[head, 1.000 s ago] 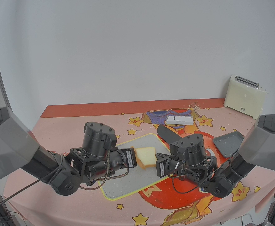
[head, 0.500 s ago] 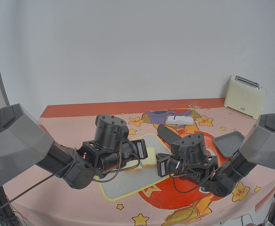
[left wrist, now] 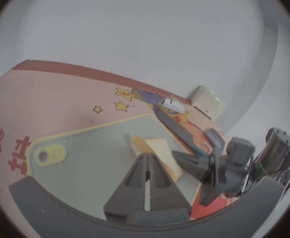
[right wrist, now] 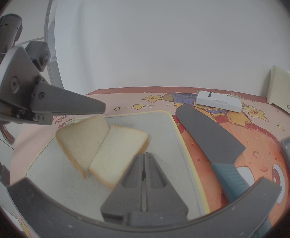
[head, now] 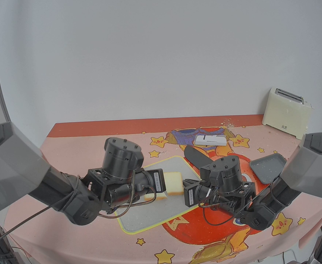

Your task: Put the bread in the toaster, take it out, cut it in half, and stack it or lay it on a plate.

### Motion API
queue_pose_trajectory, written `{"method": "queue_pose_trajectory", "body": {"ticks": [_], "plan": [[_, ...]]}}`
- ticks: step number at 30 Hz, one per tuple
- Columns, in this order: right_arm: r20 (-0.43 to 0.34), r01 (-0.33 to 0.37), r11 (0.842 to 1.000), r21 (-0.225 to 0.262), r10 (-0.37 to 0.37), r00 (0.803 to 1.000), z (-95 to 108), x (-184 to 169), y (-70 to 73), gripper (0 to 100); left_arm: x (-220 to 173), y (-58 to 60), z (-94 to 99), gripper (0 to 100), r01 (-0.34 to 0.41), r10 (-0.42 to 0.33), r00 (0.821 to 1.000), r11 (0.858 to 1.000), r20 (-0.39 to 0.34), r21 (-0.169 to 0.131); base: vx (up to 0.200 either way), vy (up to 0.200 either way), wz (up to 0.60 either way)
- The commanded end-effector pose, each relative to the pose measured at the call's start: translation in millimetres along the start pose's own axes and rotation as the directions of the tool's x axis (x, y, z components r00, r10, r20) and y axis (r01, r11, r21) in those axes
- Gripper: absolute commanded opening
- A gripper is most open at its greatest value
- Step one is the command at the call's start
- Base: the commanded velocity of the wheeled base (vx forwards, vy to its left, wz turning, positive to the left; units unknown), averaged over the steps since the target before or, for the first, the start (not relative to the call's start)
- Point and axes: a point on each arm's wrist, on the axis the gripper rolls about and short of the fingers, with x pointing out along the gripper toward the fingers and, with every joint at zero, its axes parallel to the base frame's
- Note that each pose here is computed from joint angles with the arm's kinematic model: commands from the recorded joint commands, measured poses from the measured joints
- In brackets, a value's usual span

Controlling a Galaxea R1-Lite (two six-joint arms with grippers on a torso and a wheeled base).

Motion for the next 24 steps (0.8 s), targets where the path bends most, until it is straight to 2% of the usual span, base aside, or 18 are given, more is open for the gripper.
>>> {"method": "queue_pose_trajectory", "body": {"ticks": [1,6,10,15,24], "plan": [[-0.005,-0.001,1.0,-0.002,0.001,1.0,-1,0,0.4,0,-23,18.0,0.5,0,-0.049,0.049,0.999,0.999,-0.003,-0.022,0.0,0.0,0.0],[-0.002,-0.003,1.0,-0.003,0.003,1.0,-1,-1,0.9,0,-25,31.0,-6.2,0,-0.087,0.086,0.996,0.996,-0.028,-0.032,0.0,0.0,0.0],[-0.007,-0.002,1.0,-0.004,0.002,1.0,-2,0,0.8,0,-22,34.3,-9.0,0,-0.101,0.099,0.994,0.994,-0.044,-0.034,0.0,0.0,0.0],[-0.007,-0.002,1.0,-0.004,0.002,1.0,-2,0,0.8,0,-10,41.3,-22.4,0,-0.131,0.128,0.987,0.991,-0.095,-0.025,0.0,0.0,0.0],[-0.008,-0.001,1.0,-0.004,0.001,1.0,-2,0,0.7,0,-7,40.2,-23.5,0,-0.127,0.124,0.987,0.992,-0.101,-0.022,0.0,0.0,0.0]]}}
